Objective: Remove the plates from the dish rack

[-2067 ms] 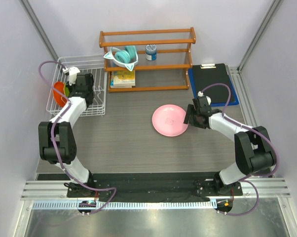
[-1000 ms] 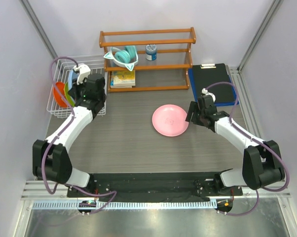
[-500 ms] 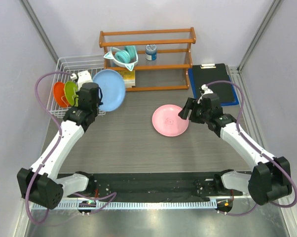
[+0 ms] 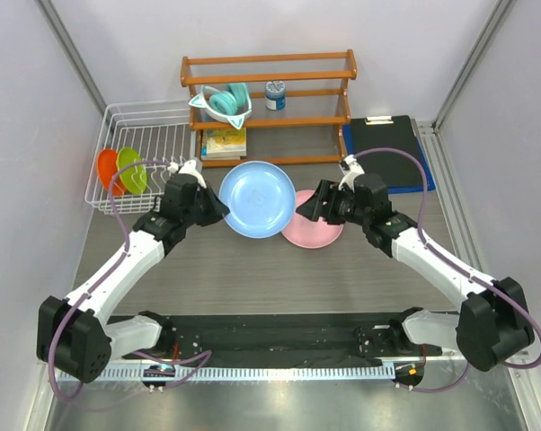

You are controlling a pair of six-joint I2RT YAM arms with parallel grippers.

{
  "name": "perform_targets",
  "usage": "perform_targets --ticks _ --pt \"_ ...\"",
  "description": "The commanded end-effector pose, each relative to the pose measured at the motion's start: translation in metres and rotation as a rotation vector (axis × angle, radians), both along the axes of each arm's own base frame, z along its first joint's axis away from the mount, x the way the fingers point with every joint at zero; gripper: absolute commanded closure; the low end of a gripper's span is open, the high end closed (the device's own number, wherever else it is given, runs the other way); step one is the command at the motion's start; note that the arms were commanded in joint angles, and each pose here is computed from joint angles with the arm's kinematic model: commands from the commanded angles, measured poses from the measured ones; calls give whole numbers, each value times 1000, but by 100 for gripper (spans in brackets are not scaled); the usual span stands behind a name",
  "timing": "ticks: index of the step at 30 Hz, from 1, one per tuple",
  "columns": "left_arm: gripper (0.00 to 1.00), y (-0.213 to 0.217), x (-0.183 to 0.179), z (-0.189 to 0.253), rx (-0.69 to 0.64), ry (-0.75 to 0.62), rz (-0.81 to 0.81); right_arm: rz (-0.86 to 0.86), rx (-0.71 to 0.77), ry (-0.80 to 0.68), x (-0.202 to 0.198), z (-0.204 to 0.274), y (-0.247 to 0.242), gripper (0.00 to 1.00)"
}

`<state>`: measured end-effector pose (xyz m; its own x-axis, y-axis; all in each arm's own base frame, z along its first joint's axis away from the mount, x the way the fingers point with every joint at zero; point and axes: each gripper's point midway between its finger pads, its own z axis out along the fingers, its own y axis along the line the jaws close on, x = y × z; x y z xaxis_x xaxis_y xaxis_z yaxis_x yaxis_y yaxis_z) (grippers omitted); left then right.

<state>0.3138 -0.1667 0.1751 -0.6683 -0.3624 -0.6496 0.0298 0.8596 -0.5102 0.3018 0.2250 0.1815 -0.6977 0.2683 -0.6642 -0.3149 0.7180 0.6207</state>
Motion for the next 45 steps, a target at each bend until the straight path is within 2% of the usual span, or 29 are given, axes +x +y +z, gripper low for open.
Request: perform_targets --ticks 1,8,9,11,12,16,17,18,20,22,23,24,27,29,36,45 --pt "100 -27 -2 24 -121 -64 -65 29 40 -29 3 5 18 25" --pt "100 -40 -12 13 -109 -48 -93 18 -9 11 11 -19 27 28" --pt "100 -41 -13 11 -105 -47 -92 21 -13 21 12 -24 28 39" --pt "100 -42 -14 8 -104 -41 -98 24 -18 30 12 -29 30 51" --pt "100 -42 -14 8 -102 -41 -97 25 -21 34 13 -31 31 66" --pt "100 -41 -13 6 -93 -43 -92 14 -34 36 14 -33 28 99" --pt "92 -40 -12 5 -85 -42 -85 0 -41 30 14 -32 25 99" --pt "78 -38 -11 5 -79 -40 -77 -21 -57 31 14 -34 21 99" --pt "38 -32 -9 0 -36 -36 -54 -90 -89 6 19 -28 8 99" --pt "31 -22 -7 -1 9 -35 -24 -158 -132 18 22 -32 -9 99" --pt "14 -13 -3 -1 53 -54 11 -177 -134 10 22 -27 -14 99" --pt "9 -6 -2 1 78 -62 31 -199 -154 28 22 -31 -22 99" --pt "1 20 2 16 176 -121 114 -257 -186 68 28 -39 -44 99" --pt "1 43 4 25 257 -160 197 -285 -174 106 31 -47 -58 99" --pt "1 106 -5 68 403 -317 431 -311 -146 211 35 -67 -77 99" --pt "1 129 -24 94 380 -448 500 -276 -139 303 37 -92 -69 98"
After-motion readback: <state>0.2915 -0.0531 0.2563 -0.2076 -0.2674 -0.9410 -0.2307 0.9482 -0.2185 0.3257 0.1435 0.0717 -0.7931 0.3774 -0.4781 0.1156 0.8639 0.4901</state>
